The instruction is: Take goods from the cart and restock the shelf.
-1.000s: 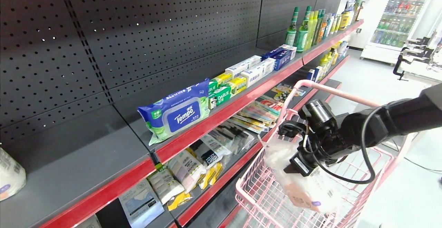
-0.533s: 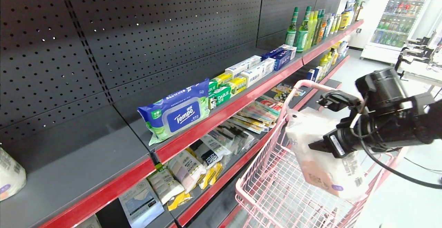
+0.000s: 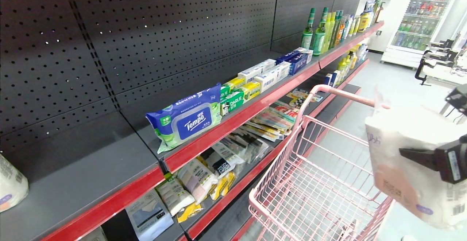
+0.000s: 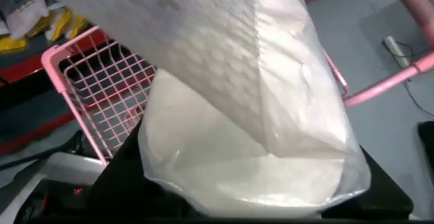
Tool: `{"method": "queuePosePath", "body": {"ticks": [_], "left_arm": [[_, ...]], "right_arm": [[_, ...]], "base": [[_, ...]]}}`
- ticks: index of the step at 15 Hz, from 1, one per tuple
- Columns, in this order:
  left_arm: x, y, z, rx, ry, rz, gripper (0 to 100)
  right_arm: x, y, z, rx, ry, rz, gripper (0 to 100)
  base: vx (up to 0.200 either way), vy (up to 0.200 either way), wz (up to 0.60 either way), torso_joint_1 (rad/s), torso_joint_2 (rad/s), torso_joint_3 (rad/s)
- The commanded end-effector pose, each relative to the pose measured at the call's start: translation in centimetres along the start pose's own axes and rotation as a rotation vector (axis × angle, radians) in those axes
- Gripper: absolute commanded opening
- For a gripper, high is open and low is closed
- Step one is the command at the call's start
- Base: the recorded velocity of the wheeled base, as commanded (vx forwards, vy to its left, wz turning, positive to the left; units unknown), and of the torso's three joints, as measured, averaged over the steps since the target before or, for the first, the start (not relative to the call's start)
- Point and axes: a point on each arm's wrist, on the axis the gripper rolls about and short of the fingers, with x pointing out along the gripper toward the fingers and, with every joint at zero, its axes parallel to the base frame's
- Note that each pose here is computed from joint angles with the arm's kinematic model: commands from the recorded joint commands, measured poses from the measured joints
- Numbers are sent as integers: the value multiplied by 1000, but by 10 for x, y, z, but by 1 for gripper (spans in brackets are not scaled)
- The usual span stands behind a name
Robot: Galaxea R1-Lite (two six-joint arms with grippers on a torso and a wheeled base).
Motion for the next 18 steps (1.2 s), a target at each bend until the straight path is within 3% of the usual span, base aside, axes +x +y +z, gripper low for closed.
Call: {"method": "queuePosePath", "body": {"ticks": [1,5,18], "left_arm": [[0,0,0,0,0,1,100],[0,0,0,0,0,1,100],[0,0,0,0,0,1,100]], "right_arm": [[-32,-8,-15,24,-79,-79,0],[-52,-14,-35,73,-106,-166,0],[-53,-13,-37,74,-105,-175,0]], "base": [[0,0,0,0,0,0],[0,0,0,23,-43,-27],[0,0,0,162,-364,-203]]}}
